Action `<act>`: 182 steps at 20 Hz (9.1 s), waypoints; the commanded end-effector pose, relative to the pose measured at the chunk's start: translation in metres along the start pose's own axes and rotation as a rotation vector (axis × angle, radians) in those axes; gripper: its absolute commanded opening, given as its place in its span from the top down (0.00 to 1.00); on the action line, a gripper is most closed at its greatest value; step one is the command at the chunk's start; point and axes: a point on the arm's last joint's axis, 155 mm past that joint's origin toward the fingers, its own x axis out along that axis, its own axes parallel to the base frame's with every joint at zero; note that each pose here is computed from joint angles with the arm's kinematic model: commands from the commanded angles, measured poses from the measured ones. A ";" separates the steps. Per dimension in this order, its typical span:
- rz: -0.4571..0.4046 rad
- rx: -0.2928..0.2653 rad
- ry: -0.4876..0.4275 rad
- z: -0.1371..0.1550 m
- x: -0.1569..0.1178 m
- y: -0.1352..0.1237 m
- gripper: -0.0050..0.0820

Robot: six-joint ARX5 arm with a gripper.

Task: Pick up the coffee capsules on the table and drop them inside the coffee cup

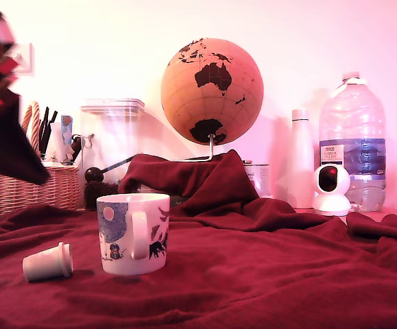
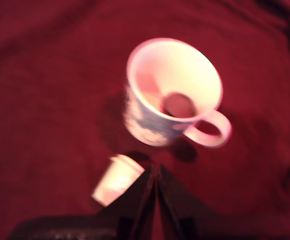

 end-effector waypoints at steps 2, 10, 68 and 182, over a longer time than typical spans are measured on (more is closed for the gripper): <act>0.045 -0.038 -0.051 0.005 -0.008 0.005 0.96; 0.054 -0.033 -0.134 0.021 -0.028 -0.001 0.96; -0.087 0.446 0.147 -0.036 0.037 0.017 0.31; -0.113 0.332 0.392 0.042 0.080 -0.036 0.64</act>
